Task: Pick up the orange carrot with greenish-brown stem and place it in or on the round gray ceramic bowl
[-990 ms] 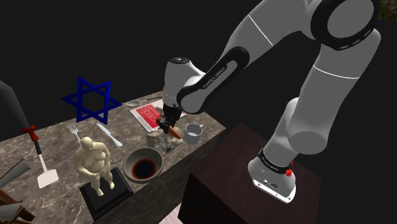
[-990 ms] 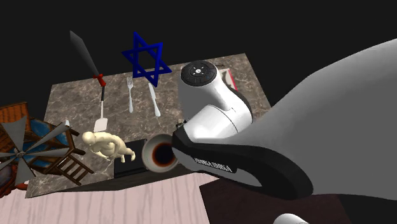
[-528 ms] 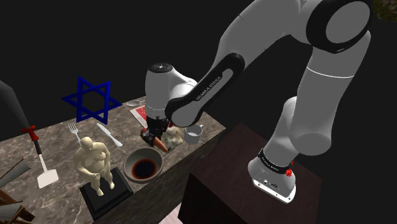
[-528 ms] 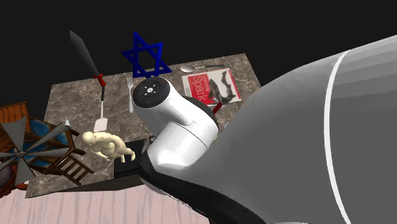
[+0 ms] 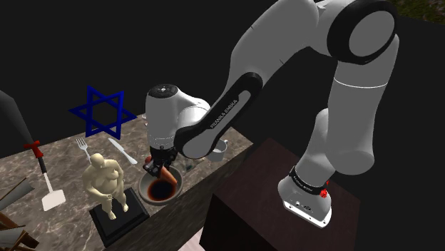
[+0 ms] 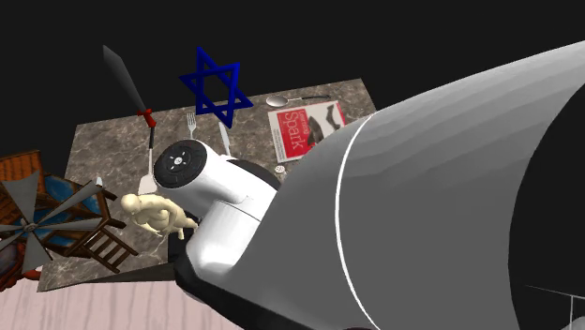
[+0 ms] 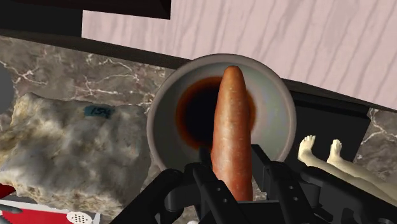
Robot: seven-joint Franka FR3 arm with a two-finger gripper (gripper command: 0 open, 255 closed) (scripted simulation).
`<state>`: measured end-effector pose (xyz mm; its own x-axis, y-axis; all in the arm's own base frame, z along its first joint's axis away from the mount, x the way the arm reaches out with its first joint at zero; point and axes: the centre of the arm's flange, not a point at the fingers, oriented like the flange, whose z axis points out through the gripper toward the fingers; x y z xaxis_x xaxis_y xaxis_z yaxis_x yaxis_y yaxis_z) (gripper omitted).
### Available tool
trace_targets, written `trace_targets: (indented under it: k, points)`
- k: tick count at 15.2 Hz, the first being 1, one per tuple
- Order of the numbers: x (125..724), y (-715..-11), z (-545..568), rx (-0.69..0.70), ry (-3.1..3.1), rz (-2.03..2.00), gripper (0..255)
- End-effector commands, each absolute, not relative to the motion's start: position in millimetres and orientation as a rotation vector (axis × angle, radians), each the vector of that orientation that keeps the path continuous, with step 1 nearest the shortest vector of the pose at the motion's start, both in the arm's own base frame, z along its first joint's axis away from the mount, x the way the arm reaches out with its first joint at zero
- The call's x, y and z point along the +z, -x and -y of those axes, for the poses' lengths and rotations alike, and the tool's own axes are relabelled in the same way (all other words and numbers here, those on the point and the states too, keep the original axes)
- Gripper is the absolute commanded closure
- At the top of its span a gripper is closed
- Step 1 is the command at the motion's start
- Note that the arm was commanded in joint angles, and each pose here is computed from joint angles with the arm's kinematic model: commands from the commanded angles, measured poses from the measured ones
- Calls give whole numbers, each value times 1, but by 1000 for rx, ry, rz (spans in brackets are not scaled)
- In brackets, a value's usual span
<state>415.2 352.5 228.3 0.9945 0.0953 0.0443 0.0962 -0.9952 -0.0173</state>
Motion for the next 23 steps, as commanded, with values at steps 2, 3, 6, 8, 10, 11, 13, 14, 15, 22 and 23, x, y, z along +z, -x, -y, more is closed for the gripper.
trace_targets:
  k: [2, 3, 6, 8, 10, 11, 13, 14, 15, 22, 23]
  points:
    - [211, -415, -353, -69, 3117, 149, 255]
    - [206, -415, -353, -69, 3117, 149, 255]
    - [190, -415, -353, -69, 3117, 149, 255]
    - [180, -415, -353, -69, 3117, 149, 255]
    - [178, -415, -353, -69, 3117, 149, 255]
    - [178, -415, -353, -69, 3117, 149, 255]
    - [178, -415, -353, -69, 3117, 149, 255]
    - [178, -415, -353, -69, 3117, 149, 255]
    - [178, -415, -353, -69, 3117, 149, 255]
    - [178, -415, -353, -69, 3118, 149, 0]
    - [191, -414, -353, -69, 3117, 149, 0]
